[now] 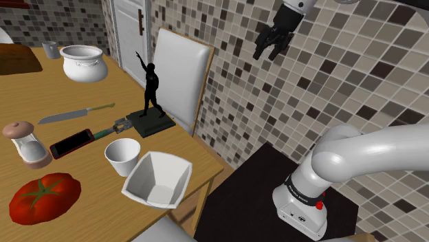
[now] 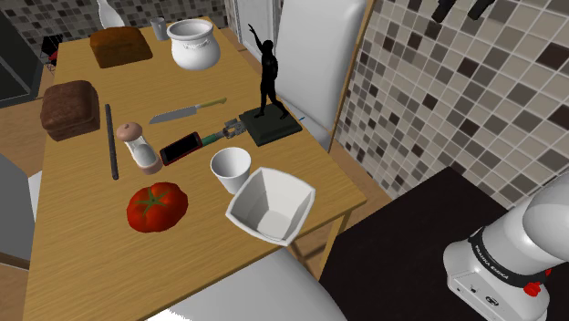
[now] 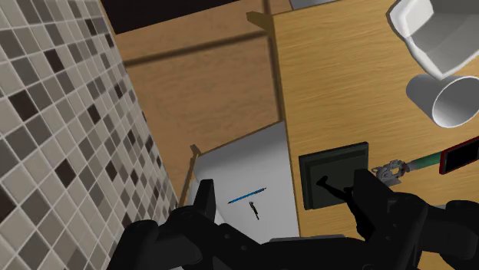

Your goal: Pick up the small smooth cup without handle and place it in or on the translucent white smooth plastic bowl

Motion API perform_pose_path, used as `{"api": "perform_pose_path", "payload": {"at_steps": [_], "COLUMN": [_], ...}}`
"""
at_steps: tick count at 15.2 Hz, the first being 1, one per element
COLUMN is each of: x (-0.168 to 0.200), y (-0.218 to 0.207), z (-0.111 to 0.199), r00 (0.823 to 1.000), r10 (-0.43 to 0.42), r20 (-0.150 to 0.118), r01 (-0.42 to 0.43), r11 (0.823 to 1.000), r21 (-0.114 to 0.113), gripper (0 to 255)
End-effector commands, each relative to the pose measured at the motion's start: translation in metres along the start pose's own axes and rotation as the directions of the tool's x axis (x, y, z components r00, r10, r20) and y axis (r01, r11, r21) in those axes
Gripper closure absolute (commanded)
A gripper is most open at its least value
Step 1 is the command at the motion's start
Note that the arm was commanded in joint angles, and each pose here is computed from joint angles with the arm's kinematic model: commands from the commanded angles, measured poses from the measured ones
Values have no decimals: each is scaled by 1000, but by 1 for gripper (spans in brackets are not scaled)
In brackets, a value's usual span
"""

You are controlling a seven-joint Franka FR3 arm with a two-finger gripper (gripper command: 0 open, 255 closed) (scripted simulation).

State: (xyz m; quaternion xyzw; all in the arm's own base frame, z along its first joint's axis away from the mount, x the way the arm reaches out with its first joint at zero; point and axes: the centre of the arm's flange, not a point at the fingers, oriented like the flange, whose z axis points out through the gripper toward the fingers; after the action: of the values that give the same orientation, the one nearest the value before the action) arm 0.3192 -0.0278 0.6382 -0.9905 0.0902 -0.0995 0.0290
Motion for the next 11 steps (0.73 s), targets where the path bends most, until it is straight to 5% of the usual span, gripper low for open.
{"api": "perform_pose_path", "payload": {"at_steps": [1,11], "x": [0,17], "y": [0,-80], "z": [0,100], "r00": [1000,1000], "r10": [0,4], "r20": [0,22], "r01": [0,-4], "r11": [1000,999], "r21": [0,36], "gripper": [0,0]}}
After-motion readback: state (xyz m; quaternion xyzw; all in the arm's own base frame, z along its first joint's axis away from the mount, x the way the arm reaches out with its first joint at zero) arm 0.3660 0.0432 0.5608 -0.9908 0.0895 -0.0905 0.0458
